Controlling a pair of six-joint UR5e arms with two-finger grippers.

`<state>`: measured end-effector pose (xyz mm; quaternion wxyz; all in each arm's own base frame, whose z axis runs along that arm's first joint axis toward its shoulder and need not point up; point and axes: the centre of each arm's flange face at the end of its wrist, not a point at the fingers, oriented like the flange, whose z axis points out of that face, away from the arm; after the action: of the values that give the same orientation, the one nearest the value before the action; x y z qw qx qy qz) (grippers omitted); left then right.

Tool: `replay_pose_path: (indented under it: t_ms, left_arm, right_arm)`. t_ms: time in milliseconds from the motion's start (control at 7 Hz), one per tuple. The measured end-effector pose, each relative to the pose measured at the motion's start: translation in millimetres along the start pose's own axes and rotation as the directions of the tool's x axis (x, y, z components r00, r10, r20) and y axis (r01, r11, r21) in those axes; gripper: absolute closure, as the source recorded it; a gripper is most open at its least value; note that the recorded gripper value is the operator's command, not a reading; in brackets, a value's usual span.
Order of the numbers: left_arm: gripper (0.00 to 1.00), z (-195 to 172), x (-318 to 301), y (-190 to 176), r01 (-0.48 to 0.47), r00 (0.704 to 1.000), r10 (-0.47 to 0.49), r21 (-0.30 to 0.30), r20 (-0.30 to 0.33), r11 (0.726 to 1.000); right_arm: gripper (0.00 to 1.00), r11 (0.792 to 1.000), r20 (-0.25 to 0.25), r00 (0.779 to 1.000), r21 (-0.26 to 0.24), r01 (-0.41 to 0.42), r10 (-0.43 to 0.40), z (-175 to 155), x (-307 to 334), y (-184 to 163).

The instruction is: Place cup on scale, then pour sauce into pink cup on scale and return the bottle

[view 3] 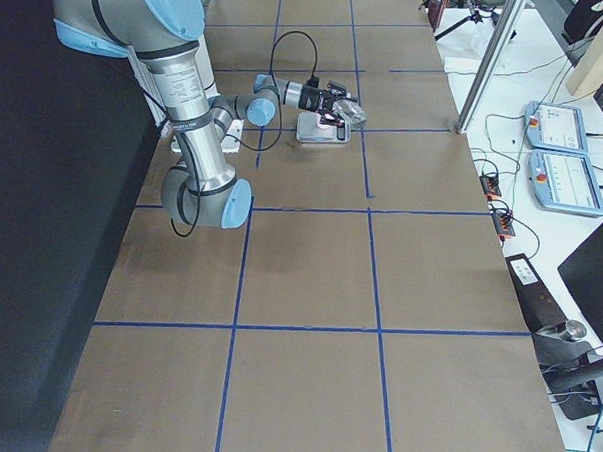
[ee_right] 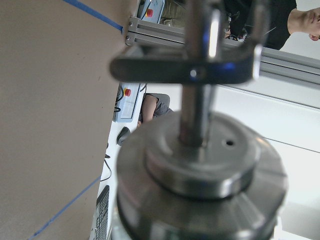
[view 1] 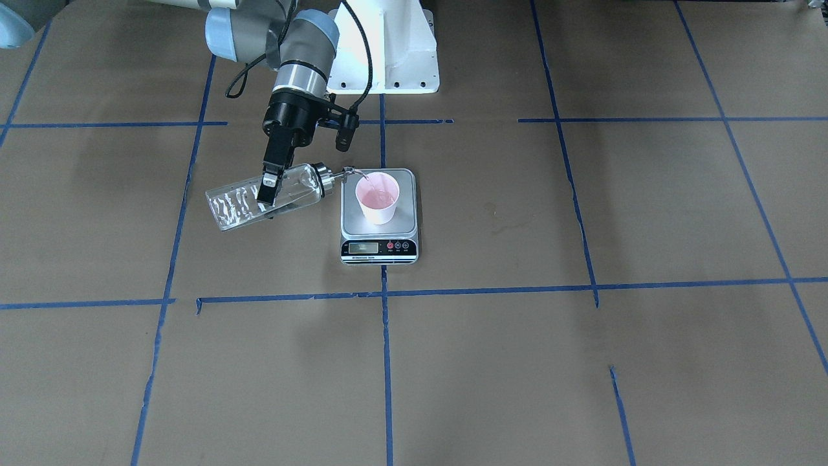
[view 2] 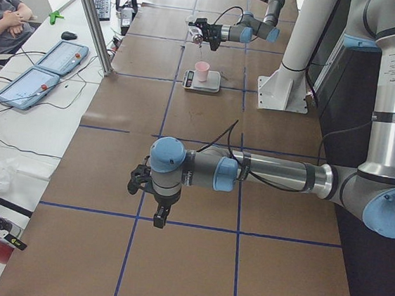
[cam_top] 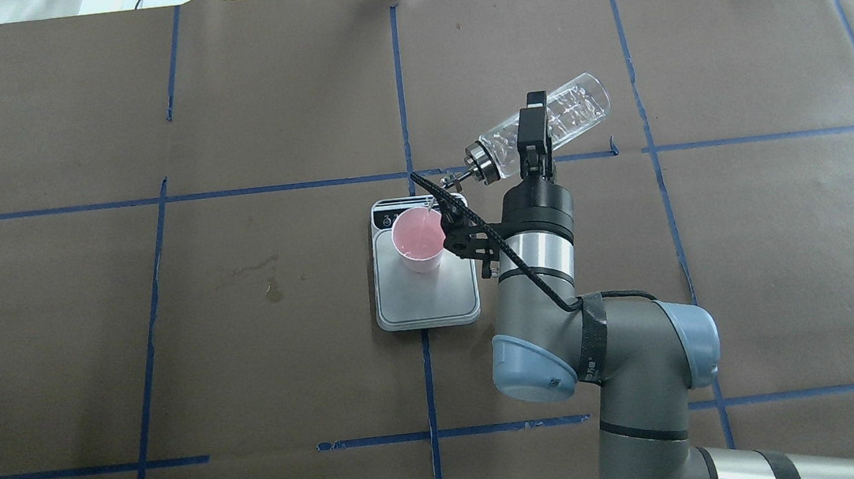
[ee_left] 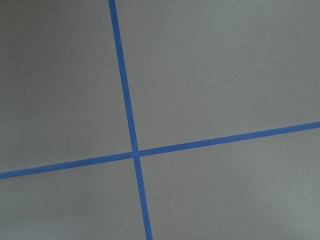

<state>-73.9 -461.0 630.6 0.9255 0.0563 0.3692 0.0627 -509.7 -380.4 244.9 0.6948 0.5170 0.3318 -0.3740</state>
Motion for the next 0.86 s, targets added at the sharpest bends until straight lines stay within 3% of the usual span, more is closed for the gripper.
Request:
replay_pose_path:
  t_ms: [714,857]
  left_arm:
    - [0.00,-0.2,0.2,-0.1,-0.001,1.000,0.001,0.001,0.000,1.000]
    - [0.00,-0.3,0.3,-0.1,-0.001,1.000,0.001,0.001,0.000,1.000]
  right_arm:
    - [1.00,1.000,0.000,1.000,0.001,-0.008,0.008,0.0,0.1,0.1]
    - [1.00,0.999,0.002,0.999,0.006,-0.047,0.047,-0.2,1.3,0.4]
